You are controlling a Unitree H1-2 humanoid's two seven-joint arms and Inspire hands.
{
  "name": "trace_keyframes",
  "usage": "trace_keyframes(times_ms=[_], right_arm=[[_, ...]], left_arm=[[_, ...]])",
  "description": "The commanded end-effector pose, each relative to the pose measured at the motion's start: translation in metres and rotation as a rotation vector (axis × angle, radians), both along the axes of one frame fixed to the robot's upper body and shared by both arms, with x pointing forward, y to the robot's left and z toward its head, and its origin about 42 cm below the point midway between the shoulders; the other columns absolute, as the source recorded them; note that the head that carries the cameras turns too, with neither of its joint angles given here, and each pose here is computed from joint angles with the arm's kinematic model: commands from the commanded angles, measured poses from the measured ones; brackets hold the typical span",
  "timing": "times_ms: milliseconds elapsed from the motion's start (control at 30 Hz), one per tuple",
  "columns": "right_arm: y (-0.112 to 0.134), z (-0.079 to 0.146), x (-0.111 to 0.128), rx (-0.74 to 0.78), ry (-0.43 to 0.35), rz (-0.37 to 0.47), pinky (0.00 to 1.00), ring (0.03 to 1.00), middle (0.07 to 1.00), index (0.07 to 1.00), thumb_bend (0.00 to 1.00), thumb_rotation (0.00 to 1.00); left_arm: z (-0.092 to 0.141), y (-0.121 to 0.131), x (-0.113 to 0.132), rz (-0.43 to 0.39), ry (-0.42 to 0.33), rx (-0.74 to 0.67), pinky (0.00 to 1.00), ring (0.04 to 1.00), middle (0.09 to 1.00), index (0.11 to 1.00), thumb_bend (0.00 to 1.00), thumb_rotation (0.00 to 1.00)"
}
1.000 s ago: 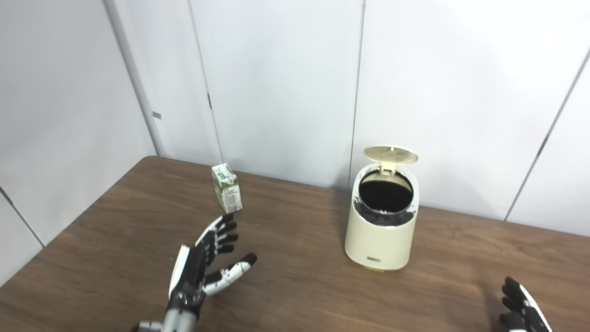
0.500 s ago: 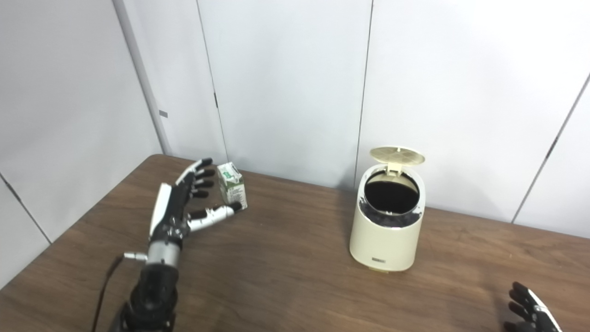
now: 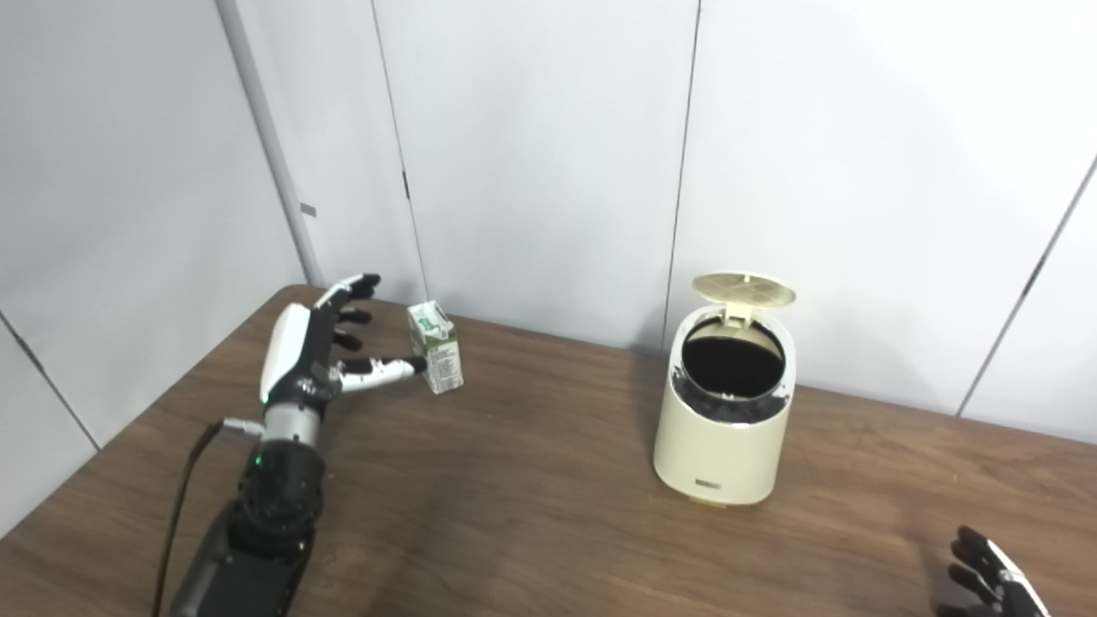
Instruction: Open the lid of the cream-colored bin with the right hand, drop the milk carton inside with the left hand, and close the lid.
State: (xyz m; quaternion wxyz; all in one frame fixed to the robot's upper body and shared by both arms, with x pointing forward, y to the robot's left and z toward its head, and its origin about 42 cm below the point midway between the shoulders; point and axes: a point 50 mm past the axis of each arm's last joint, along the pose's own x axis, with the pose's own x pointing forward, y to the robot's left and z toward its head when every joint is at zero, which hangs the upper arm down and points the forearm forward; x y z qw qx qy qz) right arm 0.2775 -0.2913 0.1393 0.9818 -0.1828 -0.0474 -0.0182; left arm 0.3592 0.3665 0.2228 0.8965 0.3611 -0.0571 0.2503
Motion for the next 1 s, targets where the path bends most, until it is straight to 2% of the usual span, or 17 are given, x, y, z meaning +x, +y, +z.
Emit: trace_keyframes(times_ms=[0, 133, 267, 500, 833, 967], right_arm=[[0.003, 0.014, 0.003, -0.011, -0.074, 0.018, 0.66, 0.843, 0.874, 0.866, 0.81, 1.0], [0.003, 0.014, 0.002, -0.012, -0.074, 0.019, 0.68, 0.848, 0.873, 0.867, 0.81, 1.0], [0.004, 0.015, 0.001, -0.01, -0.073, 0.021, 0.66, 0.838, 0.866, 0.863, 0.82, 1.0], [0.005, 0.014, 0.001, -0.007, -0.067, 0.018, 0.69, 0.853, 0.873, 0.869, 0.83, 1.0], [0.006, 0.015, 0.0, -0.016, -0.049, 0.014, 0.66, 0.839, 0.869, 0.872, 0.85, 1.0], [0.007, 0.016, -0.001, -0.025, -0.051, 0.014, 0.65, 0.839, 0.869, 0.874, 0.82, 1.0]], left_arm=[[0.024, 0.008, 0.012, 0.019, -0.018, 0.099, 0.6, 0.755, 0.84, 0.873, 0.94, 0.15], [0.026, 0.014, 0.027, 0.029, 0.081, 0.143, 0.69, 0.855, 0.903, 0.888, 0.98, 0.16], [0.026, 0.018, 0.039, 0.013, 0.13, 0.123, 0.75, 0.921, 0.961, 0.92, 1.0, 0.19], [0.023, 0.016, 0.06, 0.003, 0.18, 0.099, 0.8, 0.95, 0.973, 0.934, 1.0, 0.24], [0.022, 0.01, 0.083, -0.019, 0.21, 0.001, 0.84, 0.96, 0.978, 0.95, 1.0, 0.23], [0.023, 0.005, 0.088, -0.038, 0.217, -0.025, 0.86, 0.965, 0.978, 0.956, 1.0, 0.22]])
